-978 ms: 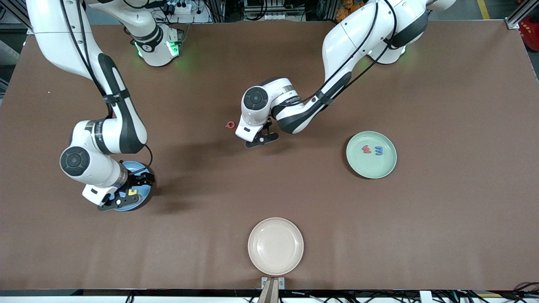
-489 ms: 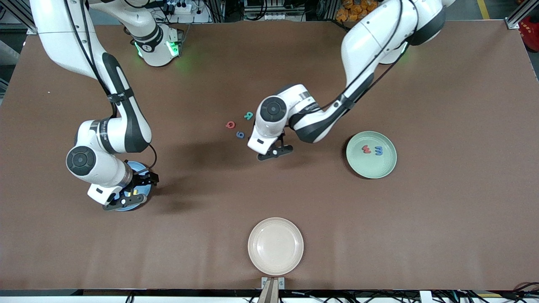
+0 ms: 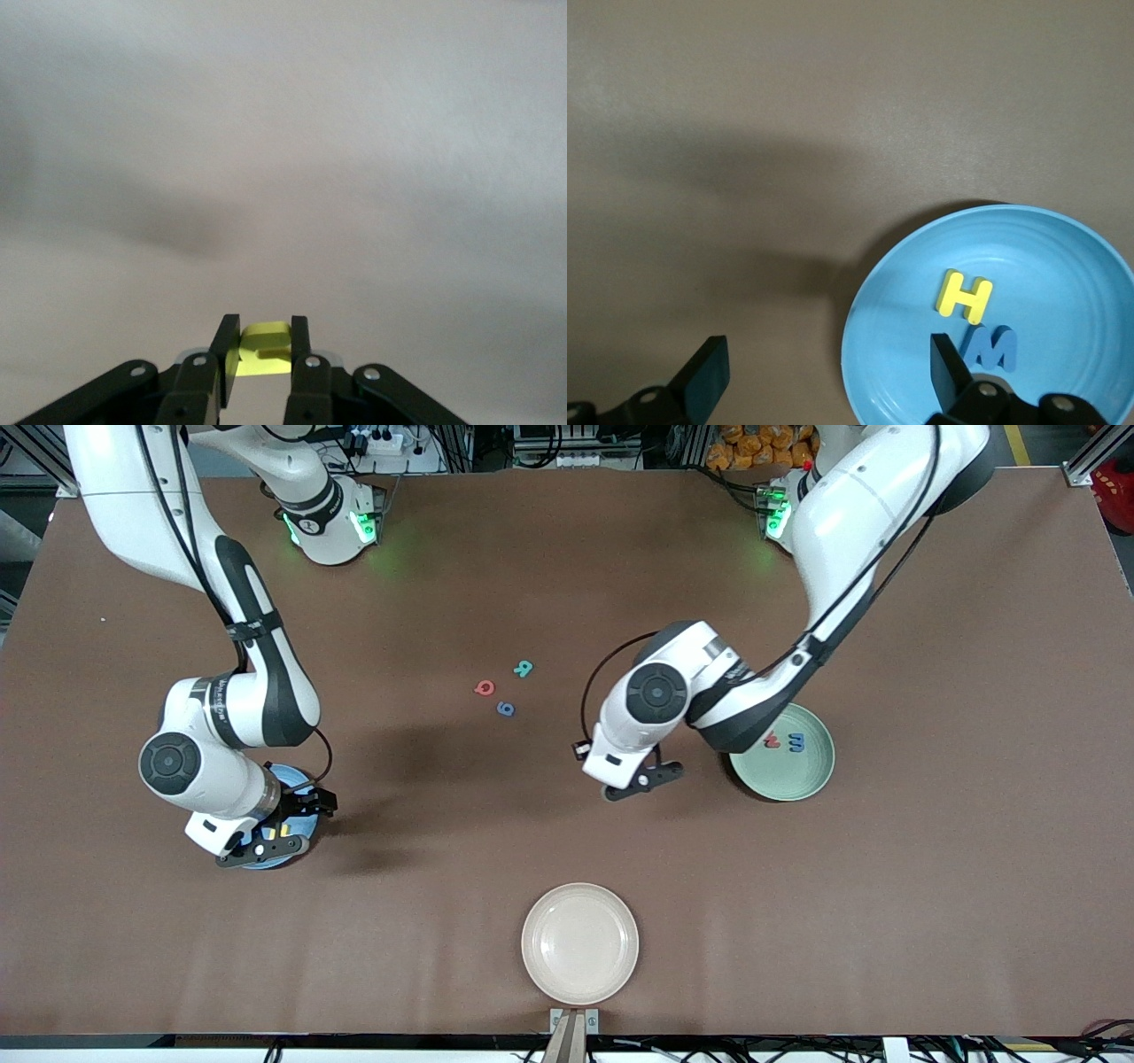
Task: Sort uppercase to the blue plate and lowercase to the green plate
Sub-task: 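Carry the yellow n with the left gripper over the green plate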
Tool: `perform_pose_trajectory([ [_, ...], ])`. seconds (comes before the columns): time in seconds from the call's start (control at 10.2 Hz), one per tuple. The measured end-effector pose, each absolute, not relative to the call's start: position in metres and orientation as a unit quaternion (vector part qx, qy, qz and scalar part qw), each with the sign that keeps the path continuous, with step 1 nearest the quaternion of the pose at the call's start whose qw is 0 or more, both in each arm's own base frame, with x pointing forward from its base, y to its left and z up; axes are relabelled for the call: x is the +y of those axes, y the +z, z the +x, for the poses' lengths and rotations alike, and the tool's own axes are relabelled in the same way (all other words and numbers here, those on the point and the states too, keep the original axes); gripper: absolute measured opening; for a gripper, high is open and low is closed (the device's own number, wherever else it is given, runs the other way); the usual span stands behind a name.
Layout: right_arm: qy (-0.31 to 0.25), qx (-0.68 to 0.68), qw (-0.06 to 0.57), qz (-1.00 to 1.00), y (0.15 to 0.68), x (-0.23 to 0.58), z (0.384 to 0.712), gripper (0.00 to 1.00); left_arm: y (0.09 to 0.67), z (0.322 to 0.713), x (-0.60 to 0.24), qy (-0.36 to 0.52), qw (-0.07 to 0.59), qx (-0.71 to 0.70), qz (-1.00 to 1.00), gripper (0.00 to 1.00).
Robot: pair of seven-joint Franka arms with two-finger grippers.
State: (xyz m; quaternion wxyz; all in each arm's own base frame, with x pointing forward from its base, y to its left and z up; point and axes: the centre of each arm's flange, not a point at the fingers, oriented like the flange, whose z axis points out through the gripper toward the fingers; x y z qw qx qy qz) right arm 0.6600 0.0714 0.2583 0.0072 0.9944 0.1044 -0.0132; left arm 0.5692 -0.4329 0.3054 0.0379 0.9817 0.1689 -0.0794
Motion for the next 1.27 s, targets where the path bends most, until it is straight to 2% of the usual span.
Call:
perform_pose_trajectory([
  [0.29,-0.015,0.091,0.001,0.996,0.257,0.085,0.658,1.0,0.336,0.589,-0.369,-0.072,0.005,0.176,0.982,0.27],
  [0.78,-0.034,0.08,0.0,0.996,0.238,0.14,0.634,1.0,0.318,0.626,-0.216,-0.152,-0.038,0.141,0.977,0.27],
  [0.98,-0.03,0.081,-0.008,0.996,0.229,0.161,0.617,1.0,0.291,0.62,-0.181,-0.183,-0.048,0.127,0.974,0.27],
  [1.27,-0.025,0.077,-0.015,0.997,0.242,0.211,0.576,1.0,0.24,0.591,-0.175,-0.218,-0.06,0.117,0.967,0.27],
])
